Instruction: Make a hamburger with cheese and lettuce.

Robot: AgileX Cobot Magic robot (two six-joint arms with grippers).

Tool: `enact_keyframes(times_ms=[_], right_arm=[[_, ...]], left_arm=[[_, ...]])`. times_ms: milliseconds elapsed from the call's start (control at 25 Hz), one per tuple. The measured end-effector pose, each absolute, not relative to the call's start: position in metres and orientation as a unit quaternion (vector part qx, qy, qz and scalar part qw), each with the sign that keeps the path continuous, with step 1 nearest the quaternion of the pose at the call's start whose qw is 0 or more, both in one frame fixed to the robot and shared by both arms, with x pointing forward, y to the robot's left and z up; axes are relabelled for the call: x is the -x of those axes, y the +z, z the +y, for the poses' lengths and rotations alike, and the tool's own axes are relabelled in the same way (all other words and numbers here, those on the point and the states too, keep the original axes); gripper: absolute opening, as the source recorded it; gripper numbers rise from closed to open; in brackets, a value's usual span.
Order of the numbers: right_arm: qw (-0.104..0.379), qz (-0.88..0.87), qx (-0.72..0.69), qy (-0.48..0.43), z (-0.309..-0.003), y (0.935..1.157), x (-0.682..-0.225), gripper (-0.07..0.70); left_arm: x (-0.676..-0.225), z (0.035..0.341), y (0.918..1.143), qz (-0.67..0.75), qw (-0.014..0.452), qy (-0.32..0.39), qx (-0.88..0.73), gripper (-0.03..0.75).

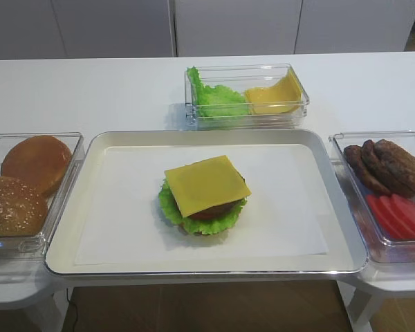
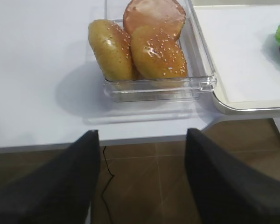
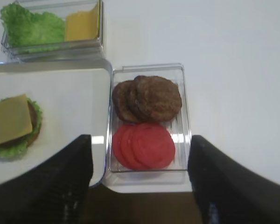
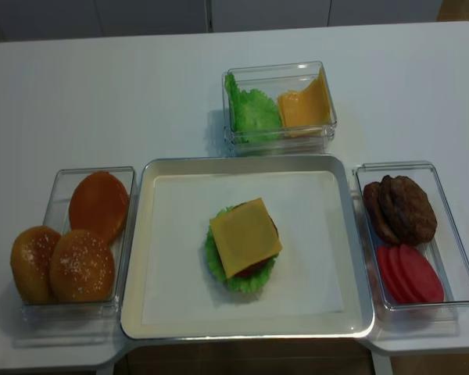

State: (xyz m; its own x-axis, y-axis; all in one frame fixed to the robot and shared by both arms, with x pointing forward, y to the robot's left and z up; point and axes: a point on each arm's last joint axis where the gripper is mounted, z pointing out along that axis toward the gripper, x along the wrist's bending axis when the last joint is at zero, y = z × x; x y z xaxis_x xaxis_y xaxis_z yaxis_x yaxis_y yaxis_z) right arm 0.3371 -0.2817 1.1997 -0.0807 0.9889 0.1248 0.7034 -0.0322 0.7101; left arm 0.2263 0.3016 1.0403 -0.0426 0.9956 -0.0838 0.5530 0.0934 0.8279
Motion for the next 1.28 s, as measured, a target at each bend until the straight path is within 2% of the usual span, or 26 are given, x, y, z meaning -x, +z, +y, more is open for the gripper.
enact_keyframes(times_ms=[200,720,1000,1280], right_arm=[[0.224,0.658,-0.640,0.327,-0.285,1.175,-0.304,0.501],[0.286,0.632,-0.601,0.397,-0.295,1.128,-0.218,0.501],[0.302,0.633,-0.582,0.412,-0.296,1.101,-0.200,0.501],[0.303,0.633,-0.580,0.414,-0.295,1.077,-0.201,0.501]], left_arm=[[-0.226,0.302,1.040,0.650,0.352,0.314,-0.596,0.433],[-0.226,0.302,1.040,0.650,0.352,0.314,-0.596,0.433],[-0.226,0.302,1.040,0.650,0.352,0.314,-0.596,0.433],[-0.226,0.302,1.040,0.650,0.352,0.314,-0.596,0.433]])
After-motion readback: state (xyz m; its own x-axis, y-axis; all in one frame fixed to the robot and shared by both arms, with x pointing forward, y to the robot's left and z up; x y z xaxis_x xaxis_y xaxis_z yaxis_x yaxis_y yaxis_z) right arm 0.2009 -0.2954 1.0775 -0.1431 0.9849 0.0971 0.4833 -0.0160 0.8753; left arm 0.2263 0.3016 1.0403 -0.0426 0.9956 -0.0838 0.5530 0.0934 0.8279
